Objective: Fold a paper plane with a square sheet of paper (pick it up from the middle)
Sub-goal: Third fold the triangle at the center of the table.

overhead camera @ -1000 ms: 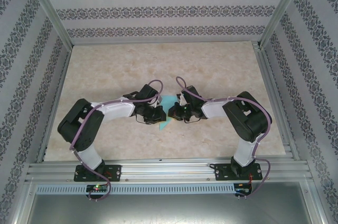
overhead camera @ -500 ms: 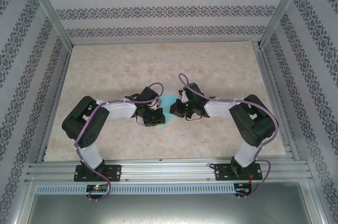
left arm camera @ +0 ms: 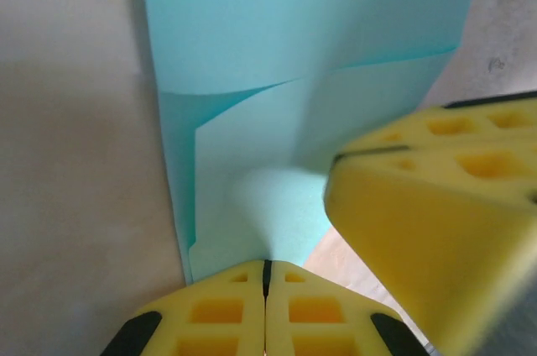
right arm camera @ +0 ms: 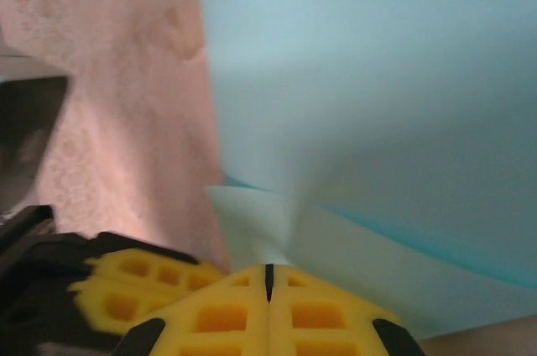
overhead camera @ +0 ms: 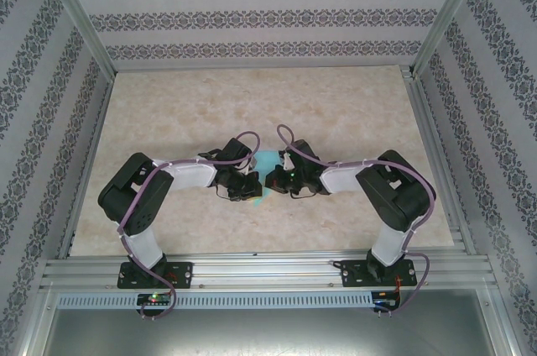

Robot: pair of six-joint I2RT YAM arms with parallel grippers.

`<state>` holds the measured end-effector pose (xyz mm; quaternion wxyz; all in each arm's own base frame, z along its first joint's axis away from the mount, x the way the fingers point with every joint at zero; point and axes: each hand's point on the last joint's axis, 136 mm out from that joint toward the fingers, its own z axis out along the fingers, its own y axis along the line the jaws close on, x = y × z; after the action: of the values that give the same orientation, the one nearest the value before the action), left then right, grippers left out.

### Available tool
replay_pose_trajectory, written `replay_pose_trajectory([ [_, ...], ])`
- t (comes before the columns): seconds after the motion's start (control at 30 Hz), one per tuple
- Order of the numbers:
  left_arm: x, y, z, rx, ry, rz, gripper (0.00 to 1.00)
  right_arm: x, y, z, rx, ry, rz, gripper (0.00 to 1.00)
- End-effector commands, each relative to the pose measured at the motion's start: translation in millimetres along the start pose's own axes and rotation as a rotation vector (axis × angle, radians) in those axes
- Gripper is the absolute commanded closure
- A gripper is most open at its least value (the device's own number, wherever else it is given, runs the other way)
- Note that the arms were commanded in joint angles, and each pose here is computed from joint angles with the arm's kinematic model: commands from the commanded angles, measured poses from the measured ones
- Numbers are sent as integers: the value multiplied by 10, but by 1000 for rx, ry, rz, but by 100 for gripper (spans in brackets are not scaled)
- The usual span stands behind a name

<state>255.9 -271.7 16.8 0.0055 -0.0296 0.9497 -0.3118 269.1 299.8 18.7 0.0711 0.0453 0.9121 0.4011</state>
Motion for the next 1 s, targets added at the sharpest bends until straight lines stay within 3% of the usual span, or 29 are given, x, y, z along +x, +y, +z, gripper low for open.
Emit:
replay_pose_trajectory([
  [0.0, 153, 452, 54, -168, 28, -40, 93, 1, -347, 54, 66, -6, 33, 96],
  [0.5, 287, 621, 60, -208, 51, -35, 94, -511, -689, -246, 95, -135, 58, 93],
  [0.97, 203, 260, -147, -116, 30, 86, 88, -539, -241, -663, 43, -185, -13, 82],
])
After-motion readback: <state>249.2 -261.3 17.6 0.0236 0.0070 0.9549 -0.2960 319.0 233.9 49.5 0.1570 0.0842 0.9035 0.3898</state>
